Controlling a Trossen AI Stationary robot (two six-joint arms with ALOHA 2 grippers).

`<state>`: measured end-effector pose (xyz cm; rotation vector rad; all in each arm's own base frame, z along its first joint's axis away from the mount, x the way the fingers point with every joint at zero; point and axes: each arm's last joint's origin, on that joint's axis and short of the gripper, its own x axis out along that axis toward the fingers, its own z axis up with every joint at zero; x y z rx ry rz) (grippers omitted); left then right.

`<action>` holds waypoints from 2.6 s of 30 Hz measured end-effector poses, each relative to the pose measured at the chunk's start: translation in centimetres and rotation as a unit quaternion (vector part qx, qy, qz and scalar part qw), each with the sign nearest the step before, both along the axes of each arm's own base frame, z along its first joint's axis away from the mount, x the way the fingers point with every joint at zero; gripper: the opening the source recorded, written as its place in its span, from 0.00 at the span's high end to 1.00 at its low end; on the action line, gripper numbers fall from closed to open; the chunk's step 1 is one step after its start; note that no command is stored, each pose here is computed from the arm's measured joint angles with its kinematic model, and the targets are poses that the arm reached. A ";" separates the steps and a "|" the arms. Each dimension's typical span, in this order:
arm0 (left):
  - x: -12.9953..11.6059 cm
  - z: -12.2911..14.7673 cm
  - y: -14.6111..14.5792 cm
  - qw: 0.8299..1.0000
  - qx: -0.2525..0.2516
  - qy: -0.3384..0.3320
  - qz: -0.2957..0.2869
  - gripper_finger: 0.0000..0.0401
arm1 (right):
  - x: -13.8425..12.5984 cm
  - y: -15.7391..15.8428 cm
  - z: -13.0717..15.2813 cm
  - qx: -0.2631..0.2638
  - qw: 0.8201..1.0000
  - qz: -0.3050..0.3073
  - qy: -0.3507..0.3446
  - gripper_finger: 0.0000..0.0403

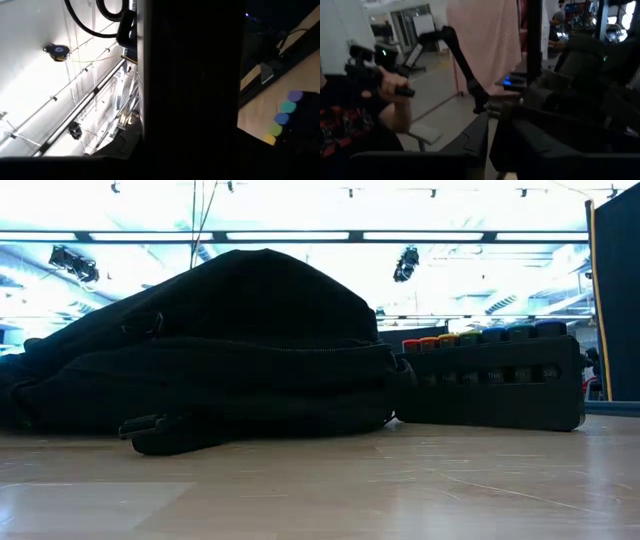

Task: Unpack backpack
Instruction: Remove the lid of the black medicine organizer from the black backpack, then close the black medicine organizer

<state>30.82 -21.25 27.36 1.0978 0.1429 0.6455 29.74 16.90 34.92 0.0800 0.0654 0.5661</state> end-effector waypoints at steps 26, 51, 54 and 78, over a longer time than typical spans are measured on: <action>-3.7 -0.3 -5.0 0.995 0.022 0.023 -0.089 0.66 | -0.4 -0.9 -3.5 -0.153 0.978 -0.062 0.125 0.53; 0.8 -5.0 -2.0 0.926 -0.237 0.106 -0.275 0.69 | -4.6 -0.4 -7.9 -0.270 0.878 -0.203 0.340 0.60; 0.4 -5.0 -1.3 0.885 -0.297 0.172 -0.315 0.69 | -5.3 -0.3 -8.2 -0.264 0.866 -0.209 0.369 0.60; 3.5 1.9 16.4 0.840 -0.372 0.266 -0.292 0.69 | -10.5 5.7 -7.2 -0.187 0.899 -0.332 0.215 0.74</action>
